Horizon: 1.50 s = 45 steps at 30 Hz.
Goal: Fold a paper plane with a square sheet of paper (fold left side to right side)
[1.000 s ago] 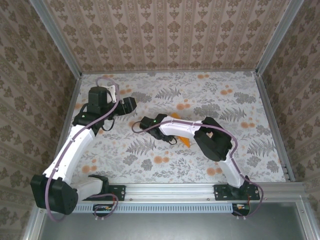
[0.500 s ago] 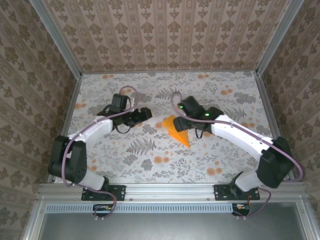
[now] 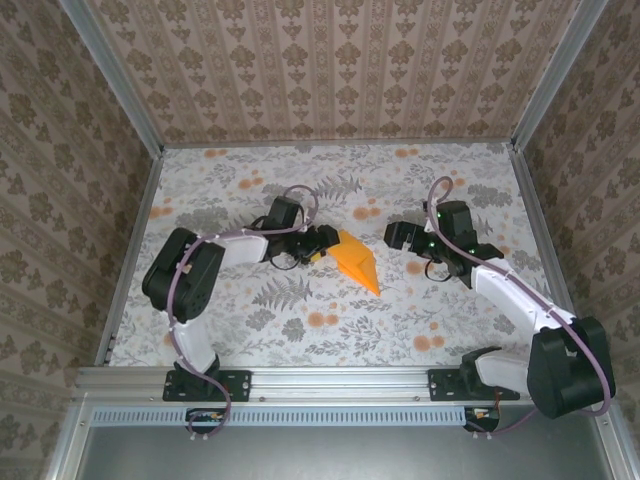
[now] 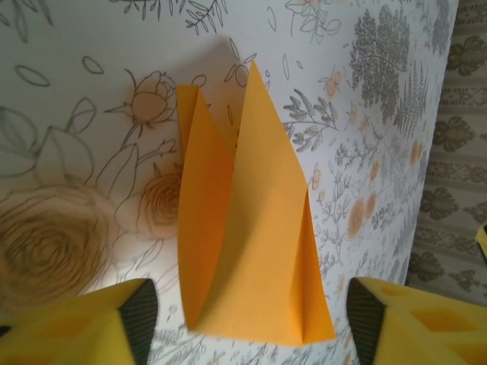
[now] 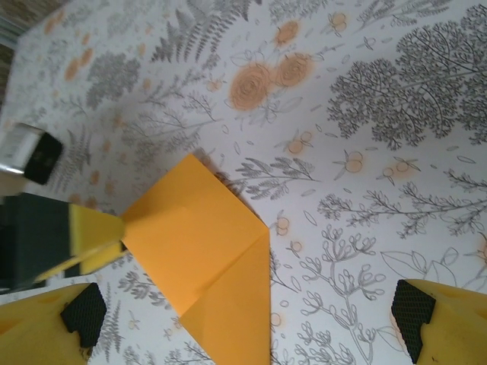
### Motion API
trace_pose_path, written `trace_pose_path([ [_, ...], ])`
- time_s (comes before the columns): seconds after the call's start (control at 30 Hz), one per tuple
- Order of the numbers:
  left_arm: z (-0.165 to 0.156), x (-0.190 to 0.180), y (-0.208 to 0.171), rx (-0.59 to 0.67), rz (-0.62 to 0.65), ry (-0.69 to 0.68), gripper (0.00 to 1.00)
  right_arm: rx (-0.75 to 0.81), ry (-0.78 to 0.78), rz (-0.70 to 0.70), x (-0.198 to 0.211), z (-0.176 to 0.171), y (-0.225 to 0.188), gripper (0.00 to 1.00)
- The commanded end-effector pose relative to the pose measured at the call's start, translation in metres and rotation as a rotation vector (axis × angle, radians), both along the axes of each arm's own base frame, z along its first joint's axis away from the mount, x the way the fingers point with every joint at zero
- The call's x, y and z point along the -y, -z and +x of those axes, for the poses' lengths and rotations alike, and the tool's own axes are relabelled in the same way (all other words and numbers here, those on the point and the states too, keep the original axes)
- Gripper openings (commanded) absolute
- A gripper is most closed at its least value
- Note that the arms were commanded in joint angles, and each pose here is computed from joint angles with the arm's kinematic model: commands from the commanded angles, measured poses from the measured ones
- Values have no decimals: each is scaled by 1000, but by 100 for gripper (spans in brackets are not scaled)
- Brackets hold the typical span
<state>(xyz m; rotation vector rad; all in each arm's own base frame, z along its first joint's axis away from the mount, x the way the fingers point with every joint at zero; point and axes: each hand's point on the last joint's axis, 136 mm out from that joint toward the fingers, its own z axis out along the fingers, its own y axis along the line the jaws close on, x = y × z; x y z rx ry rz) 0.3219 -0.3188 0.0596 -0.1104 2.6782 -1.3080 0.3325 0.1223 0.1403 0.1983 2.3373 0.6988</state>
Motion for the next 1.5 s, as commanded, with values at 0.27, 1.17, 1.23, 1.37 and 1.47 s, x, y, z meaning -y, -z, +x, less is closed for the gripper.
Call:
trace_pose_path([
  [0.27, 7, 13, -24, 127, -49, 131, 8, 36, -155, 106, -22, 8, -12, 100],
  [1.17, -36, 5, -31, 306, -235, 551, 0, -42, -695, 445, -112, 22, 59, 58],
  [1.23, -35, 5, -31, 305, -235, 551, 0, -42, -699, 446, -112, 20, 57, 53],
  [1.37, -35, 5, -29, 301, -225, 555, 0, -44, -695, 416, -109, 19, 56, 41],
  [1.47, -35, 4, -28, 300, -220, 560, 0, -41, -692, 397, -107, 18, 54, 31],
])
